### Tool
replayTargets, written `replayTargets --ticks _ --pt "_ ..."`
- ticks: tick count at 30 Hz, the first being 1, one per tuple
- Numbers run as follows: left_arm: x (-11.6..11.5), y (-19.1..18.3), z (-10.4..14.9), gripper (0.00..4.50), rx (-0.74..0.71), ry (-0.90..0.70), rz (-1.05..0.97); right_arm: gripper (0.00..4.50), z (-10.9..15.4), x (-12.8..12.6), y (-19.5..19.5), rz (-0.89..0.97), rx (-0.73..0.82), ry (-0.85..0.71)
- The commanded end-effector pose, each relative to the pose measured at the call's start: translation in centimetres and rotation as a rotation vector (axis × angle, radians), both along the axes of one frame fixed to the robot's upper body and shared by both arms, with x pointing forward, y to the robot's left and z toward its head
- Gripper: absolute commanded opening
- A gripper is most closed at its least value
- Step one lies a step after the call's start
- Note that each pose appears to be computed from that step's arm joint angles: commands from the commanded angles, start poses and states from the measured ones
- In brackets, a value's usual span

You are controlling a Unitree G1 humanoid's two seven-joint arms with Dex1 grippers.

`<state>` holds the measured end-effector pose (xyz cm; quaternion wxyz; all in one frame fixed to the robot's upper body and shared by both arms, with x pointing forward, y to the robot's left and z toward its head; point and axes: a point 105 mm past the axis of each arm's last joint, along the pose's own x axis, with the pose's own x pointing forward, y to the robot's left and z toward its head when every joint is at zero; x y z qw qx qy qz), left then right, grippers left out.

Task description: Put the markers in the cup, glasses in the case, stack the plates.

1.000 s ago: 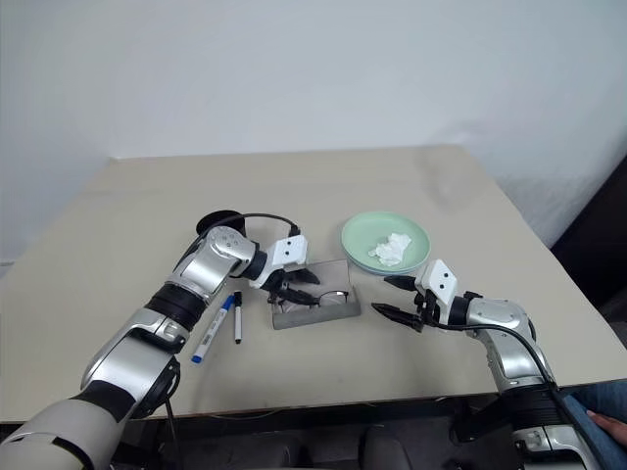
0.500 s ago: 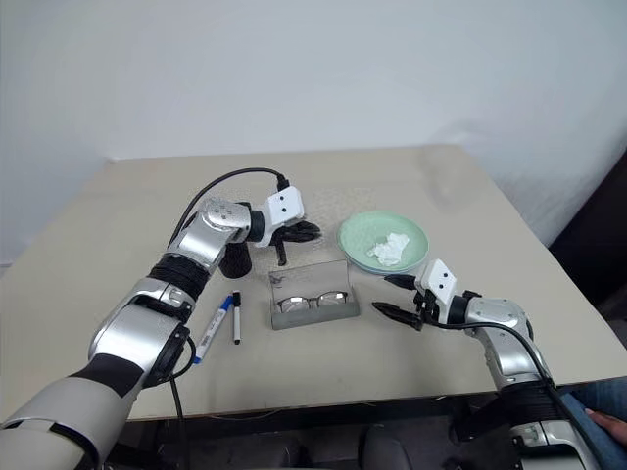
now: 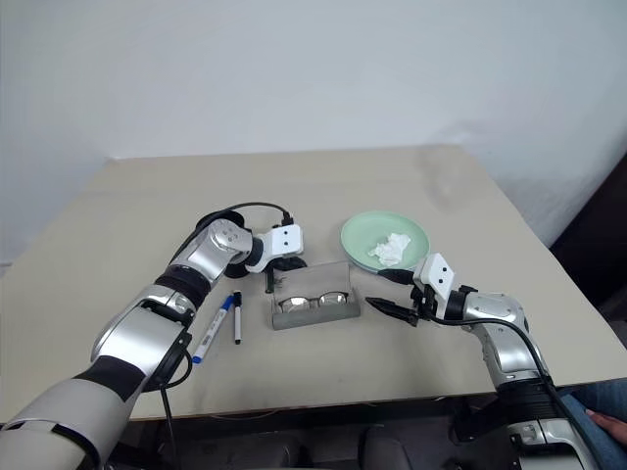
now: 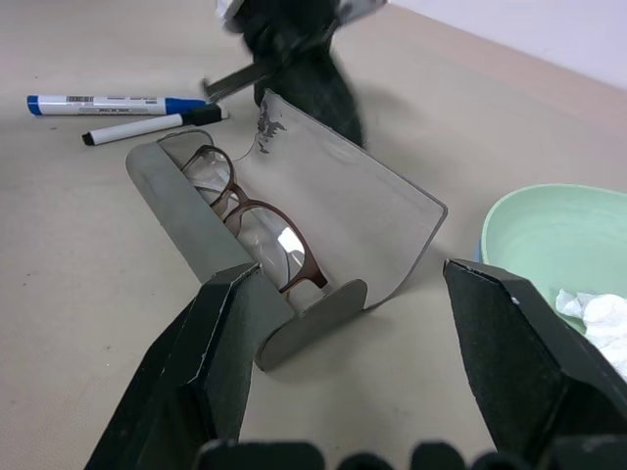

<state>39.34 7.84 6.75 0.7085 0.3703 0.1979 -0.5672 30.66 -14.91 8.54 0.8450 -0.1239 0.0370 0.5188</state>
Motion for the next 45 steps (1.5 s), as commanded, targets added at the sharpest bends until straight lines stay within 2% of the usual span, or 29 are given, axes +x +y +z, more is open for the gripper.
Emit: replayTargets --ticks 1,10,16,20,25,29,35,40,45 --pt "-0.8 -0.4 1.3 0.04 -0.012 0.025 -0.09 3.19 2.2 0.5 0.1 -0.001 0.029 -0.075" --pt "-2.9 -0.9 2.9 0.04 -0.142 0.121 -0.172 3.19 2.5 0.6 0.3 -0.011 0.039 -0.074" --pt "-5.3 -0.6 2.0 0.04 -0.117 0.175 -0.231 3.19 2.5 0.8 0.4 -0.012 0.041 -0.073" --pt "-5.6 0.1 1.3 0.04 -0.089 0.161 -0.2 3.19 2.6 0.8 0.4 -0.012 0.042 -0.071" --pt "-5.3 0.4 2.1 0.04 -0.166 0.123 -0.124 3.19 2.5 0.8 0.6 -0.002 0.041 -0.064" --pt "-4.8 0.7 3.7 0.04 -0.292 0.046 -0.001 3.19 2.5 0.7 0.7 0.013 0.039 -0.057" --pt "-6.1 2.0 4.9 0.04 -0.407 -0.014 0.176 3.19 2.4 0.6 0.8 0.031 0.035 -0.042" --pt "-6.8 4.1 4.9 0.04 -0.503 -0.064 0.499 3.19 2.4 0.9 0.7 0.035 0.036 -0.033" --pt "-7.4 6.6 3.8 0.04 -0.507 -0.133 0.813 3.19 2.4 0.9 0.7 0.042 0.041 -0.025"
